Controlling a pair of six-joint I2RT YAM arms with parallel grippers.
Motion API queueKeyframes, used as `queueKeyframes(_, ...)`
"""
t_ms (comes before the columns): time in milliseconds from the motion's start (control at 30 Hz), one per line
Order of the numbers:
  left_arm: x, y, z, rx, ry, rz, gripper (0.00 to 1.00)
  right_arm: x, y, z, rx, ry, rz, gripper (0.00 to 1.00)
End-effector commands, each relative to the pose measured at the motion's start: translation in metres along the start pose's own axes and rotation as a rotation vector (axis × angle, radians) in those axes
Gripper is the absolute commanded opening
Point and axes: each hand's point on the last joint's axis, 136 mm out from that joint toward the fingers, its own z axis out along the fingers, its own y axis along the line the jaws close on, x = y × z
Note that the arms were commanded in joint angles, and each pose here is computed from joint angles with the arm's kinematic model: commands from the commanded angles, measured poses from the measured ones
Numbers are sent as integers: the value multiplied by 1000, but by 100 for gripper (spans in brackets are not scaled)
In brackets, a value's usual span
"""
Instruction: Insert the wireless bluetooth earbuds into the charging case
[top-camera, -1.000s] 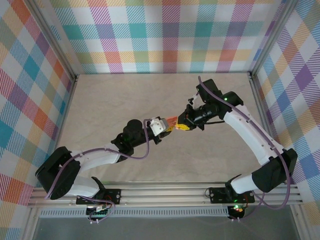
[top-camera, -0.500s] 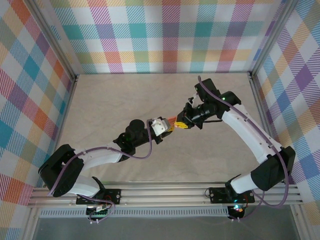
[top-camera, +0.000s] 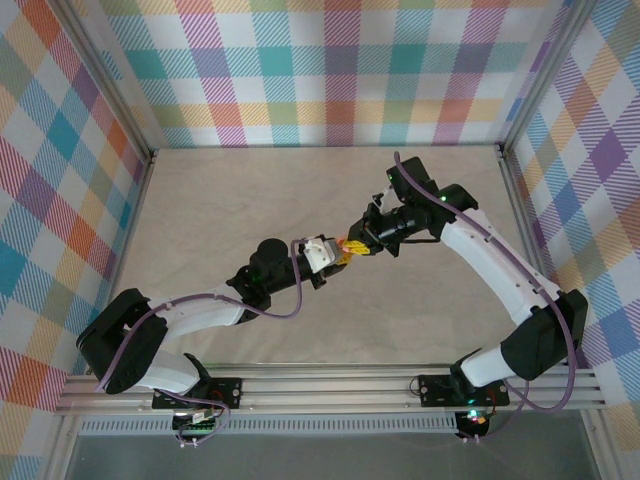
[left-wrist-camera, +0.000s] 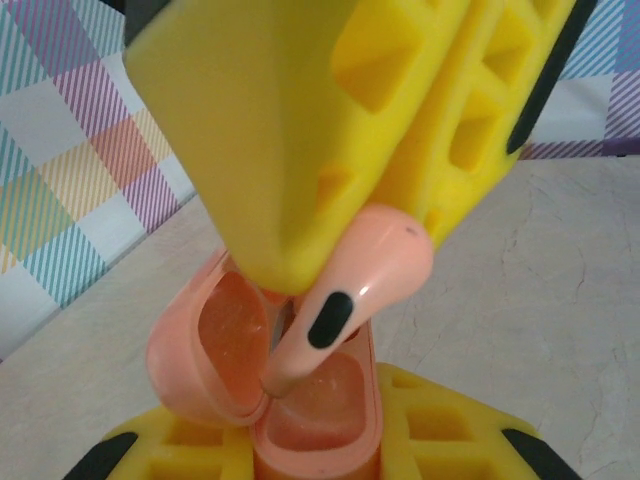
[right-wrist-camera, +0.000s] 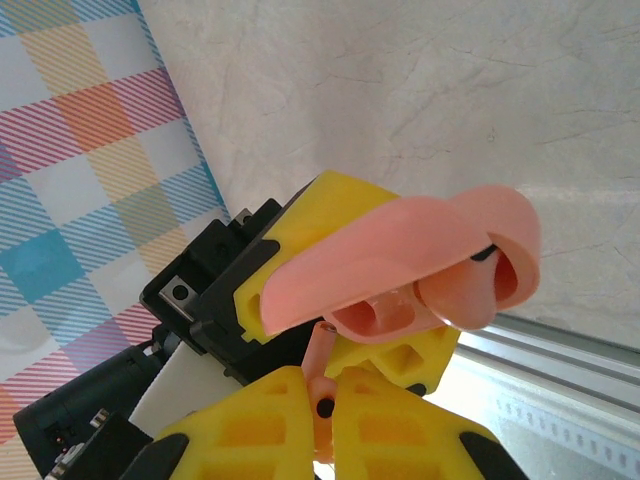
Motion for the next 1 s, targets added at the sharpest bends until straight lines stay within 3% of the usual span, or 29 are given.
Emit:
queueKeyframes(0, -38, -4, -3, 22, -108, 17, 0, 0, -3, 4, 13, 10, 15, 0)
queueKeyframes(767, -42, -6, -10, 28, -112, 13, 0, 5, -11, 12, 34, 25, 27, 0)
queueKeyframes(967, -42, -10, -11, 41, -111, 9, 0, -2, -10, 10, 50, -8, 19, 14)
